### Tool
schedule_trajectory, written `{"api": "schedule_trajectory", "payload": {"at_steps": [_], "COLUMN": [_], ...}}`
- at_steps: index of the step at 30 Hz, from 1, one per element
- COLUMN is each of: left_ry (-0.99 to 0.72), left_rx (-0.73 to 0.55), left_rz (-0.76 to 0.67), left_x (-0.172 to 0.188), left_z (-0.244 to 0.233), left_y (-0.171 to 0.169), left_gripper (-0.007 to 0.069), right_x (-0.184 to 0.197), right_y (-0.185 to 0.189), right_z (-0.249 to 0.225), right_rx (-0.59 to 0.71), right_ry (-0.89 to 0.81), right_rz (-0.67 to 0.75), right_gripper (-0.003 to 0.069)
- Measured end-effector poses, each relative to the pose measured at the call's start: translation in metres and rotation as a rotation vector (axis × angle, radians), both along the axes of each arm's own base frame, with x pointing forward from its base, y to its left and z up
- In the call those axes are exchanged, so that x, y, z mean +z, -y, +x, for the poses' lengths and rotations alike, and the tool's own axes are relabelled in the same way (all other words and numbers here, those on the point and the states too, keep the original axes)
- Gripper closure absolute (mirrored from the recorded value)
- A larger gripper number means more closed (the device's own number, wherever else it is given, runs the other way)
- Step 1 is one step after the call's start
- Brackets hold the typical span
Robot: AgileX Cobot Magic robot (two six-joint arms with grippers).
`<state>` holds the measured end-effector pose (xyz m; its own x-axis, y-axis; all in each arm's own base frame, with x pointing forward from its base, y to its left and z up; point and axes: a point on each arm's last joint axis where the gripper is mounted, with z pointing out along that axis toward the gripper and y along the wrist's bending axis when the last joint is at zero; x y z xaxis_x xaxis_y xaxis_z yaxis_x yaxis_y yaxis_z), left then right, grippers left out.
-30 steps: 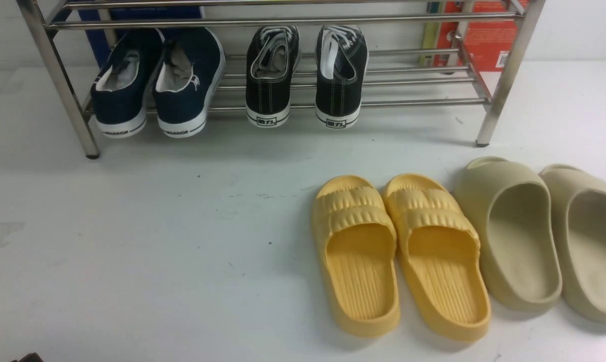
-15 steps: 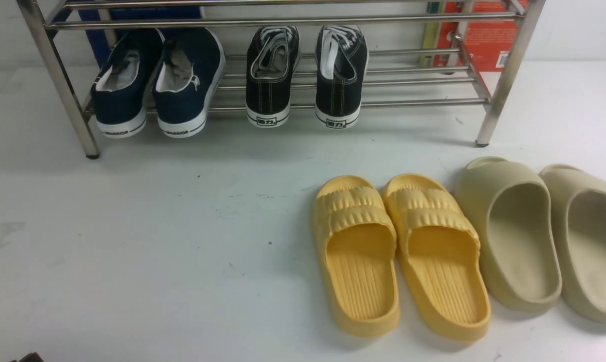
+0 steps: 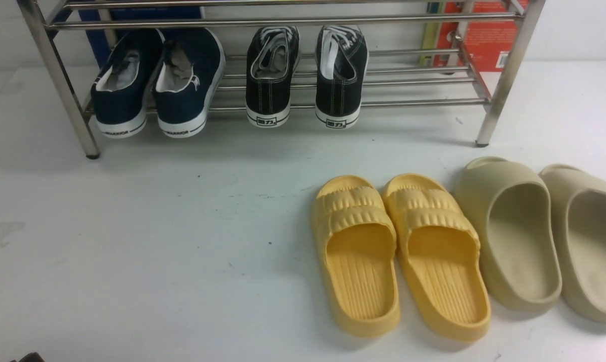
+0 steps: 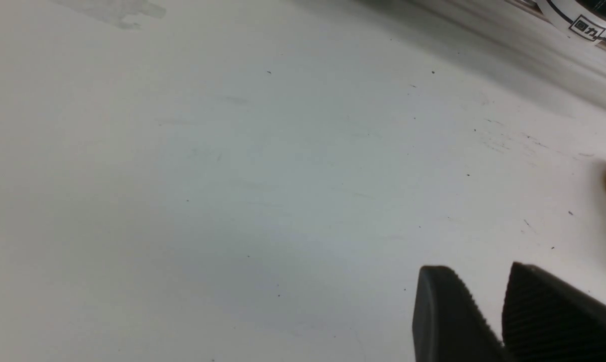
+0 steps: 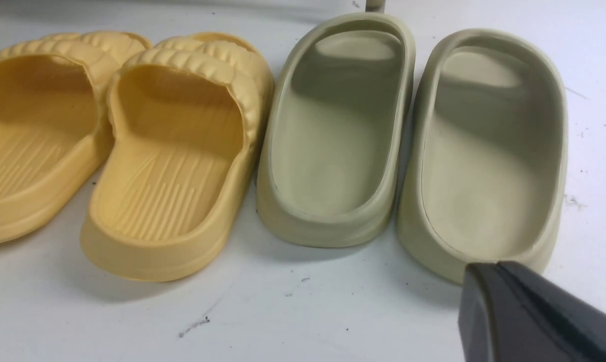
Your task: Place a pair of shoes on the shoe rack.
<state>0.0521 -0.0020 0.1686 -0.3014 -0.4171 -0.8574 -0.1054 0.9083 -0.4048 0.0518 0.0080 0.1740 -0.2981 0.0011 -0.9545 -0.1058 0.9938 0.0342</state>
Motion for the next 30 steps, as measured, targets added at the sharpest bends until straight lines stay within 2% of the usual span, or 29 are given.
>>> {"api": "schedule_trajectory", "payload": {"at_steps": [30], "left_ry": [0.000], "left_rx": [0.000], "left_rz": [0.000], "left_x": [0.0000], "left_z": [0.0000], "left_y": [0.0000], "left_gripper": [0.0398], "right_x": [-0.0001], "right_y": [0.0000], "right_z": [0.0000], "right_rx": [0.000], "right_ry": [-0.001], "right_rz": [0.000], "right_gripper": [0.0622]}}
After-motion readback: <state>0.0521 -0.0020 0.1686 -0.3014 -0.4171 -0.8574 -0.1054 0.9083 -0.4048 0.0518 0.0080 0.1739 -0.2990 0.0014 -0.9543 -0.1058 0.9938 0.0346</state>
